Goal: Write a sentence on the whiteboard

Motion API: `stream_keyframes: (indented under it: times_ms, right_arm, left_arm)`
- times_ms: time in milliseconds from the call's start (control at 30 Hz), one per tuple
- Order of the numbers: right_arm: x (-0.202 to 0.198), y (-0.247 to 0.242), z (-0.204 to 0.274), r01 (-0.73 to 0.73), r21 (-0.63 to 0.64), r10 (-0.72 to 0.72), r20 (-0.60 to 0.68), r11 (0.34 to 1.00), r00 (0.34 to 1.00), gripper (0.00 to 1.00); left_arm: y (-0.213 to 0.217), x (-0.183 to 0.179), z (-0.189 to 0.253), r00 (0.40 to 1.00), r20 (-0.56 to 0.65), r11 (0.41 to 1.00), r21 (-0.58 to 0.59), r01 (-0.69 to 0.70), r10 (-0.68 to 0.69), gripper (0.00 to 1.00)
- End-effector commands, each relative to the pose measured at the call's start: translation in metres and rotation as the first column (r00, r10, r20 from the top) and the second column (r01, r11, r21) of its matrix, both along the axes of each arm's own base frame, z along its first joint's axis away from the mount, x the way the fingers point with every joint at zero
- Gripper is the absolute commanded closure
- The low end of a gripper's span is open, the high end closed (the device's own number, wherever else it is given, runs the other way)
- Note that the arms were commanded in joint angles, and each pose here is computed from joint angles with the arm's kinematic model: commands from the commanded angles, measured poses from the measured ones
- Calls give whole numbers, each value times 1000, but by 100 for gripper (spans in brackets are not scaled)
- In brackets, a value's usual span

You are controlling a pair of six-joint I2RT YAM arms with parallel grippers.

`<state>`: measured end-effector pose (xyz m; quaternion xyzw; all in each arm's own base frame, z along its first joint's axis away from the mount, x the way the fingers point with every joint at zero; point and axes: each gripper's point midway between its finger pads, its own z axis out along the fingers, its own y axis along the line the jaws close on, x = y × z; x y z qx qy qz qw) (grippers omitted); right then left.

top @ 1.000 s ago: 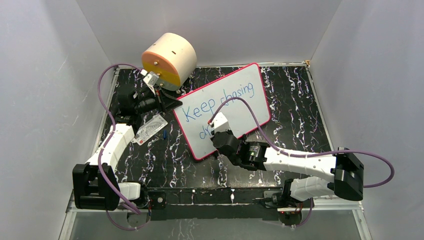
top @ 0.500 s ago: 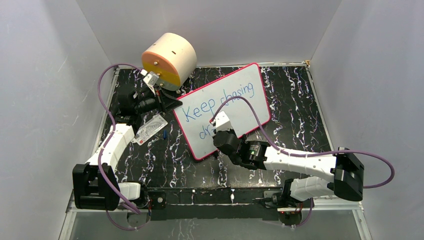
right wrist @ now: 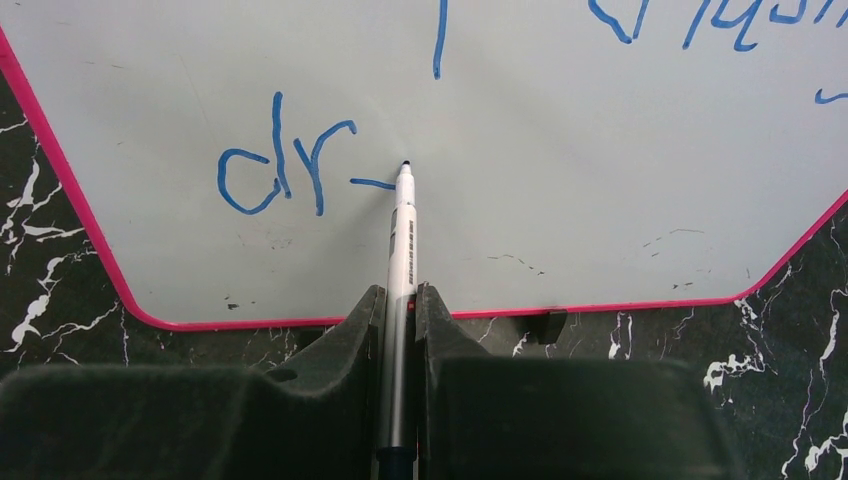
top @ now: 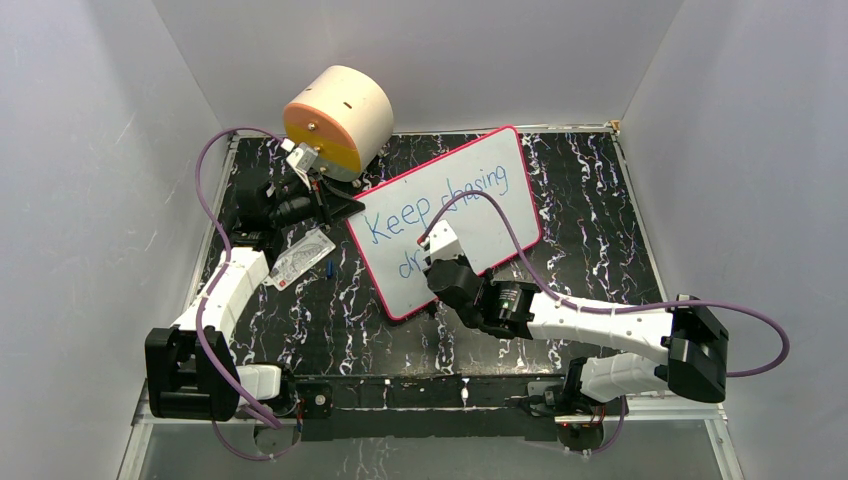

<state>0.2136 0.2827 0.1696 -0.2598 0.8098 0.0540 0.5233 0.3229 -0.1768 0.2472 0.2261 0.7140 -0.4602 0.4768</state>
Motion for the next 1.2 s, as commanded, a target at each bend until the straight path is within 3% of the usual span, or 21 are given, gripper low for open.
stream_keyframes:
  times_ms: [0, 567, 1167]
  right_arm:
    - [13, 15, 42, 9, 132, -19, 72, 991, 997, 100]
    - [1, 30, 33, -90, 131, 88, 21, 987, 996, 100]
    - [-12, 19, -1, -97, 34, 100, -92, 995, 991, 100]
  left_arm:
    - [-7, -7, -26, 999, -21, 998, 54, 42, -41, 100]
    - [-6, -7, -25, 999, -21, 998, 54, 40, -39, 100]
    - [-6, -5, -26, 999, -24, 998, 55, 37, -36, 100]
